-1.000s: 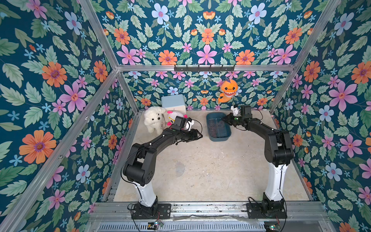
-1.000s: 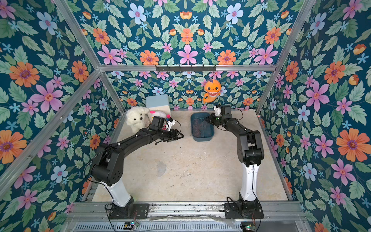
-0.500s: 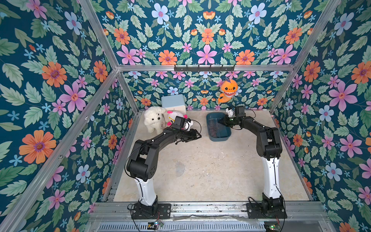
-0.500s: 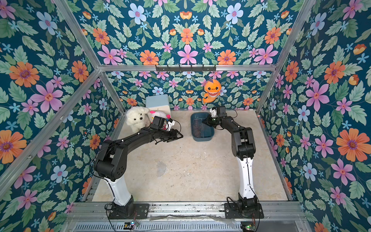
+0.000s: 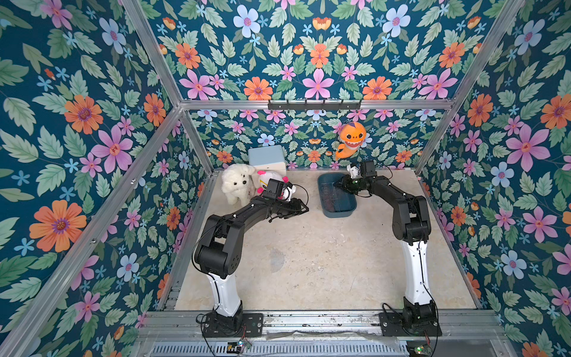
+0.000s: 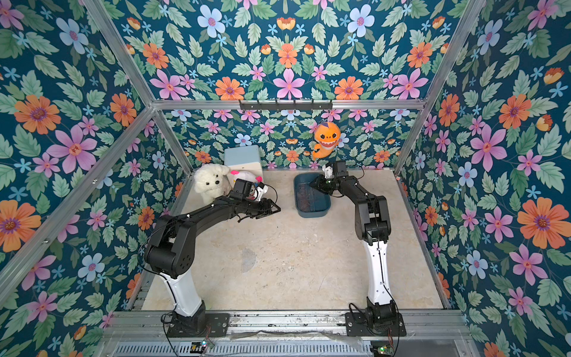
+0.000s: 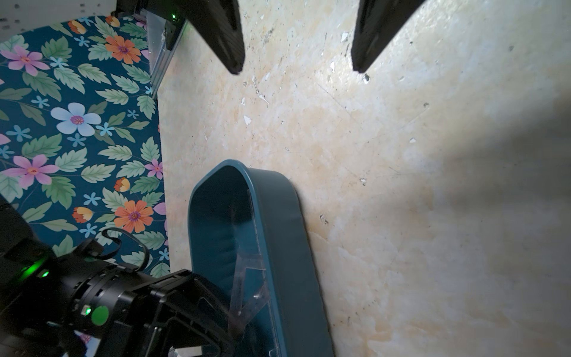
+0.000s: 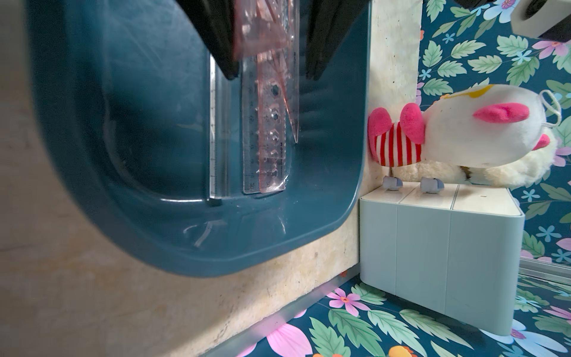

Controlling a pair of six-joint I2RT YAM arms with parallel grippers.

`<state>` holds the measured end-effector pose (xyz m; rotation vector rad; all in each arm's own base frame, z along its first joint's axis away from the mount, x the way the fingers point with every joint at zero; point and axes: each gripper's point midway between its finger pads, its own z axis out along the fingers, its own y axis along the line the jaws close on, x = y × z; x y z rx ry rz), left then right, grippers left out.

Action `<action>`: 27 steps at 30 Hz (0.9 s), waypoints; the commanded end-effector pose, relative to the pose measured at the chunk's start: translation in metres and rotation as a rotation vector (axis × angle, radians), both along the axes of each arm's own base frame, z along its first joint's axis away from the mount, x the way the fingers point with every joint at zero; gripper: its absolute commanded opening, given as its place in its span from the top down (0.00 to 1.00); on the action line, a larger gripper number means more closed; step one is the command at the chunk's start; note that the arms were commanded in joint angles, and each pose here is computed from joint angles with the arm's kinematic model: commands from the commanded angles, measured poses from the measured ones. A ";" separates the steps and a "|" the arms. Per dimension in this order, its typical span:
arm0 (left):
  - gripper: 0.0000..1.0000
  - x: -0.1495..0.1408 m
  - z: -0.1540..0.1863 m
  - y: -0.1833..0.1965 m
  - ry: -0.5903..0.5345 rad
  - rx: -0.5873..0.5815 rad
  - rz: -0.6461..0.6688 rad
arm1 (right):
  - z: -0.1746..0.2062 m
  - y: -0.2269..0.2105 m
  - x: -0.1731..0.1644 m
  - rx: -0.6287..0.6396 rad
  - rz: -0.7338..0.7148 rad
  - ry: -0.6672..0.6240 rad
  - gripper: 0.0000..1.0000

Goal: Put the scattered rulers into the storage box
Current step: Place the ruler in the storage box.

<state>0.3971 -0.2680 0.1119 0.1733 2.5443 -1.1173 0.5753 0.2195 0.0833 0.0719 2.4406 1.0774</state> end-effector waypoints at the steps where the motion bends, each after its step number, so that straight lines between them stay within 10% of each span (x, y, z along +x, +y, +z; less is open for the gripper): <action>1: 0.39 0.002 0.007 -0.001 -0.028 -0.013 -0.007 | 0.017 -0.002 0.001 -0.022 0.003 -0.035 0.59; 27: 0.42 0.015 0.014 0.011 -0.042 0.044 0.074 | 0.075 -0.002 -0.030 -0.150 0.003 -0.166 0.54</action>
